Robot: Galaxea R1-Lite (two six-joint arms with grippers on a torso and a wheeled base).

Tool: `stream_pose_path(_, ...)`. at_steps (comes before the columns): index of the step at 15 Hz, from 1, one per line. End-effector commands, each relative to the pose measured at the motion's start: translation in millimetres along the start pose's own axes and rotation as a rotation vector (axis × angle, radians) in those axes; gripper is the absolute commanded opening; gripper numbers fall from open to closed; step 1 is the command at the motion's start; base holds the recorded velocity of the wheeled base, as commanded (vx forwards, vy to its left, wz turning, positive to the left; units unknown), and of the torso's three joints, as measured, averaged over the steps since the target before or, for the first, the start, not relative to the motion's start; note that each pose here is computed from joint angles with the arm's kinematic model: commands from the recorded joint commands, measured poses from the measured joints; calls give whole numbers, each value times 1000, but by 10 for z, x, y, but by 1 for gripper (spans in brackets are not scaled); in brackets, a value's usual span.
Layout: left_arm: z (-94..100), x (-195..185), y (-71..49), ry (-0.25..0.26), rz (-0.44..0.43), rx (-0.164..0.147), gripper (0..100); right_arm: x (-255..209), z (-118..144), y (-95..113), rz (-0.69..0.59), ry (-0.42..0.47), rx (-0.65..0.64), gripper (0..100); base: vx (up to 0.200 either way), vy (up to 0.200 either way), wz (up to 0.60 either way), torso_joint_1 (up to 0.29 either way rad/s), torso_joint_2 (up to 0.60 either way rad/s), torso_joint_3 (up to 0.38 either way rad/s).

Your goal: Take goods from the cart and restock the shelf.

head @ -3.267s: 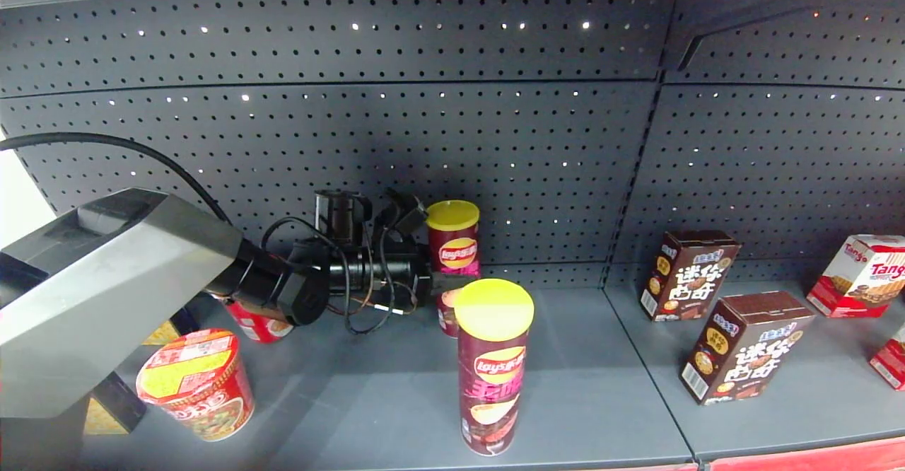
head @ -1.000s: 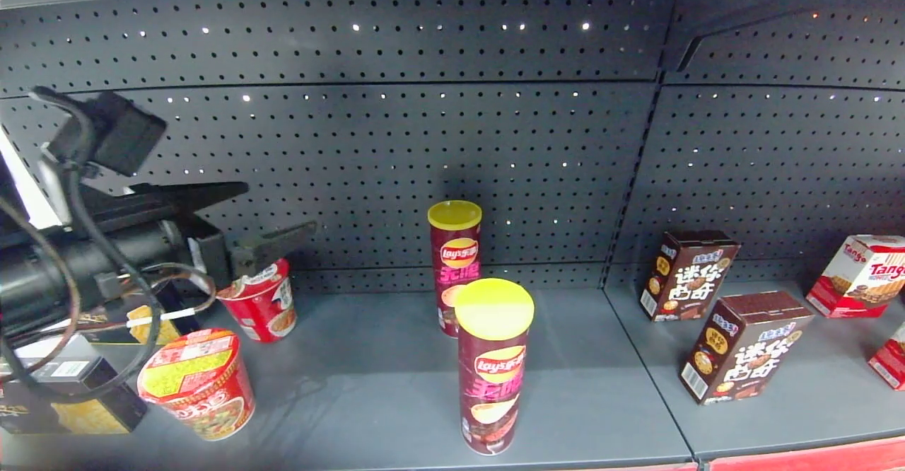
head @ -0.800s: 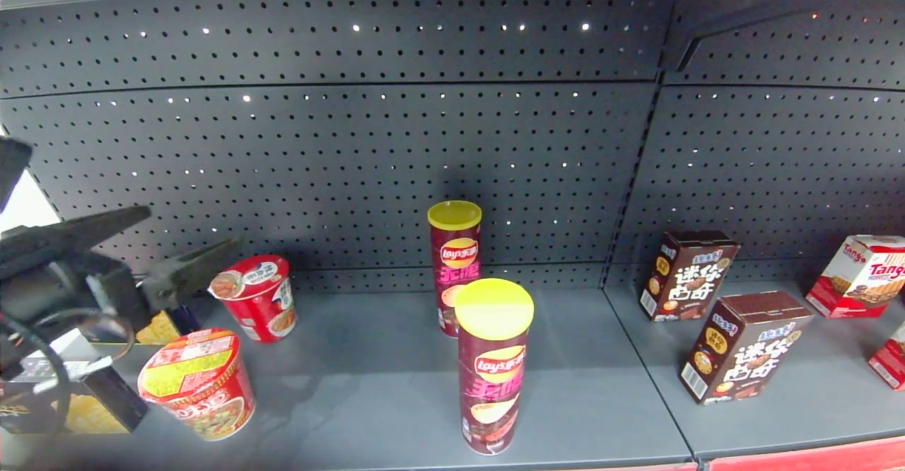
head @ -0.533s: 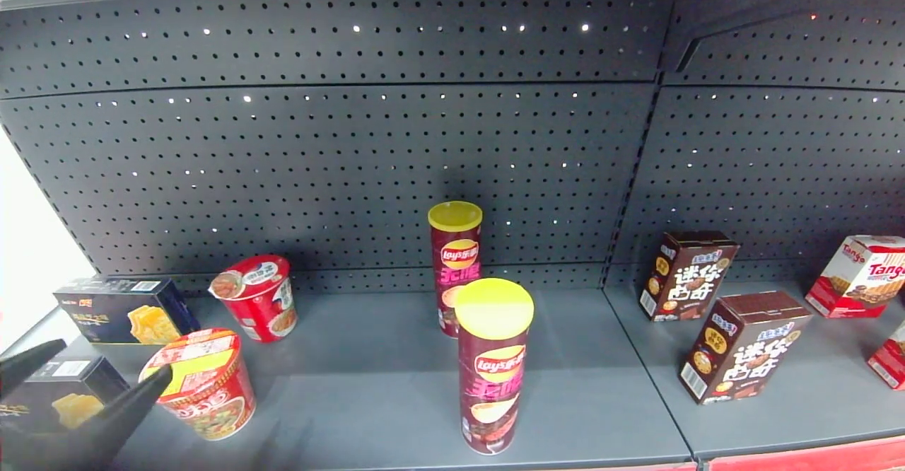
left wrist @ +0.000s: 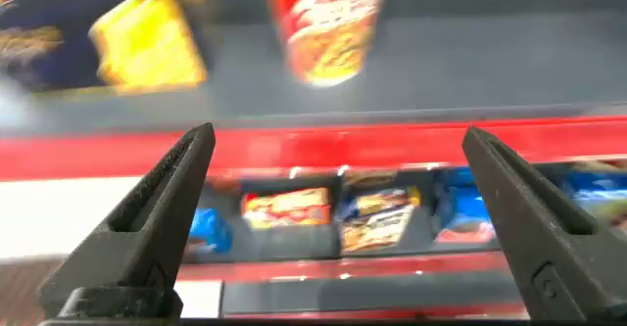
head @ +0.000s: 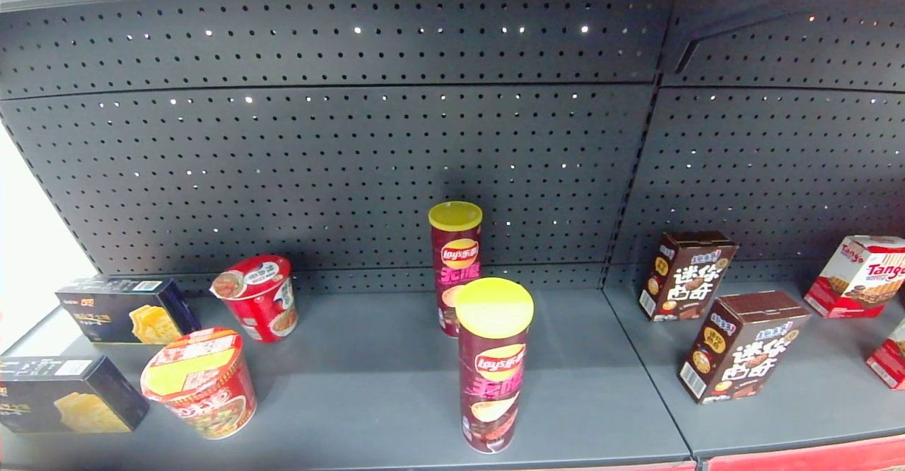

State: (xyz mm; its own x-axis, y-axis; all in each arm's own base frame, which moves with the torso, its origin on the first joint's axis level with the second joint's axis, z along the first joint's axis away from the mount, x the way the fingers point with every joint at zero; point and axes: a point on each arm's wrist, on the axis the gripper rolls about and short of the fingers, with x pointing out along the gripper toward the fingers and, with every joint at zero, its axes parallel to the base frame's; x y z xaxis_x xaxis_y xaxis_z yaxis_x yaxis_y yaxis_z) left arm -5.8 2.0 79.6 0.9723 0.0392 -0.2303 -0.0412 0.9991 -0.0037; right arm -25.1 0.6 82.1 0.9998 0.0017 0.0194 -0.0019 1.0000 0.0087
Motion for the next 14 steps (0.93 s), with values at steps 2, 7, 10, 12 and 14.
stream_pose_path(2, -49, -105, 3, -157, -42, 8, 100, 1, 1, 0, 0, 1, 0, 100, 0, 0, 0, 0, 0, 0)
stream_pose_path(7, -72, -158, -3, -231, 7, -34, 100, 1, 1, 0, 3, 1, 0, 100, 0, 0, 0, 0, 0, 0)
stream_pose_path(10, -75, -157, 8, -232, 55, -49, 100, 1, 1, 0, 3, 1, 0, 100, 0, 0, 0, 0, 0, 0)
stream_pose_path(12, -75, -157, 7, -232, 52, -50, 100, 1, 1, 0, 3, 1, 0, 100, 0, 0, 0, 0, 0, 0)
stream_pose_path(14, -75, -157, 7, -232, 52, -50, 100, 1, 1, 0, 1, 1, 0, 100, 0, 0, 0, 0, 0, 0)
